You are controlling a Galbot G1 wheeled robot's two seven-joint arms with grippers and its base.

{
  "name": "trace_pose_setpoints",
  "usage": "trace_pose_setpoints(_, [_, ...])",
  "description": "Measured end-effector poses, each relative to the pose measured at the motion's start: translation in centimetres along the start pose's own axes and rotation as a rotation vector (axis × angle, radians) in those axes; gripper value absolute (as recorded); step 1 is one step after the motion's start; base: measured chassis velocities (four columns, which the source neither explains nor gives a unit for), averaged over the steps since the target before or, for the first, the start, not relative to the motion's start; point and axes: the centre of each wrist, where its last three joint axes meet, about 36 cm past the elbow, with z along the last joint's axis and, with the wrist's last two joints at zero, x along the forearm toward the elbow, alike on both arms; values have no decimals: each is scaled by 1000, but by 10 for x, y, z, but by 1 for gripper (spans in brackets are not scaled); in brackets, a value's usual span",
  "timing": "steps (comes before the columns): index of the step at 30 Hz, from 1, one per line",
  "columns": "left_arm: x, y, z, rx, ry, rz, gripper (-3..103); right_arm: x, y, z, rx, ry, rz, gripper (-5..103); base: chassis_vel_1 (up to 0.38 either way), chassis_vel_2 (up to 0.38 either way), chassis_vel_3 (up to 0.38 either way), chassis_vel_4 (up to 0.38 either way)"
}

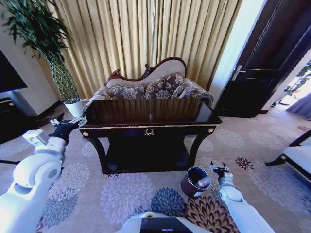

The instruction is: Move to the front of the table and place the trash on the table into the trash bin.

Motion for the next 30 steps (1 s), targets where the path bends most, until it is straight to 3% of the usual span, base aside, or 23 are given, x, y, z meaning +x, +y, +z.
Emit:
trace_pose_setpoints(5, [-1,0,1,4,2,2,100,3,-5,-2,-1,-3,2,100,0,0,0,0])
trace_pose_setpoints(30, [0,-4,6,10,13,7,100,5,-13,-4,-20,-1,9,100,0,0,0,0])
